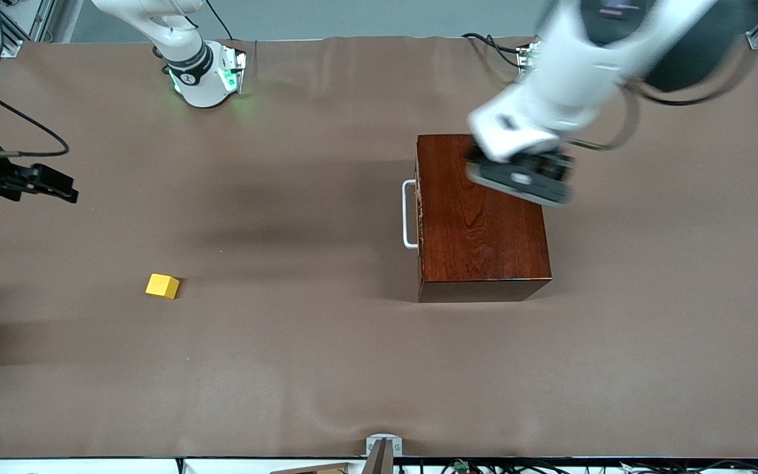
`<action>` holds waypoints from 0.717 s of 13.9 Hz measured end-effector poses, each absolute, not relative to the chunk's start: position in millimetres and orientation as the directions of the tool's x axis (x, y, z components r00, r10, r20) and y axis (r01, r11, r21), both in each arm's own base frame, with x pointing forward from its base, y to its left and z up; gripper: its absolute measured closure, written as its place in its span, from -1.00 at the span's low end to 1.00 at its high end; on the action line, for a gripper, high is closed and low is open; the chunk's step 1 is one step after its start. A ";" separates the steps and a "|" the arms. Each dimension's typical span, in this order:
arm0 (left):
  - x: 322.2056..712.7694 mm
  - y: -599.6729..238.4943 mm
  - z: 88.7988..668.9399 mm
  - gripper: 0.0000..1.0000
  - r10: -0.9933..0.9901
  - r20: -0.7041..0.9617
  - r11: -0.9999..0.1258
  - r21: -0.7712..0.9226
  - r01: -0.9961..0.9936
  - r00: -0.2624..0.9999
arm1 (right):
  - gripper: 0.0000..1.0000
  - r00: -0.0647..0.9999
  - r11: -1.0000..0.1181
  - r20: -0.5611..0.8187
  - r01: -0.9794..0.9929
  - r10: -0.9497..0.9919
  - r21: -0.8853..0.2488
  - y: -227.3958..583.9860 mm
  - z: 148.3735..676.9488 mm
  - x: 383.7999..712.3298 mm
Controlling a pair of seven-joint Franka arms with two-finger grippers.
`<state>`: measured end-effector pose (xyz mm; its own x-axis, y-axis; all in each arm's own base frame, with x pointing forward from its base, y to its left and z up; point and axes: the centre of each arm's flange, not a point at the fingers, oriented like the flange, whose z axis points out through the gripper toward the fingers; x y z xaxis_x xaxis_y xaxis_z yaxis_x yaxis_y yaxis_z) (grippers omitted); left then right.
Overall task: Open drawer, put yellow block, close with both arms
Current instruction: 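Reach the left gripper to the drawer handle while the right gripper approaches the cube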
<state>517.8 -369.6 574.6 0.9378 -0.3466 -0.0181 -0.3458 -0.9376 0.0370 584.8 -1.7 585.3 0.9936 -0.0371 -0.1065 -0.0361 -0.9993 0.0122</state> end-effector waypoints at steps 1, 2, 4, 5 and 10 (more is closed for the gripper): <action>502.0 -402.9 567.0 -1.00 -0.330 -0.021 -0.943 0.037 -0.329 0.944 | -1.00 0.991 -1.000 -0.133 -0.026 -0.028 0.013 3.8 568.3 591.6; 486.3 -432.7 557.5 -1.00 -0.316 -0.023 -0.949 0.035 -0.315 0.949 | -1.00 0.986 -1.000 -0.163 -0.015 -0.018 0.016 10.1 544.6 601.2; 461.1 -478.9 534.5 -1.00 -0.316 -0.018 -0.949 0.010 -0.316 0.948 | -1.00 0.976 -1.000 -0.219 0.000 -0.005 0.023 18.5 495.0 620.3; 453.3 -495.7 521.2 -1.00 -0.320 -0.012 -0.947 -0.018 -0.320 0.947 | -1.00 0.968 -1.000 -0.251 -0.001 -0.008 0.025 17.6 470.2 627.4; 441.0 -540.8 447.2 -1.00 -0.297 -0.018 -0.944 -0.143 -0.296 0.955 | -1.00 0.959 -0.999 -0.281 -0.020 -0.028 0.033 5.2 402.0 652.4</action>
<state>441.0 -540.8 447.2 0.9547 -0.2969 -0.0179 -0.2964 -0.9442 -0.1435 652.4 5.2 402.0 0.9592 -0.0282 -0.2813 -0.0198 -0.9993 0.0326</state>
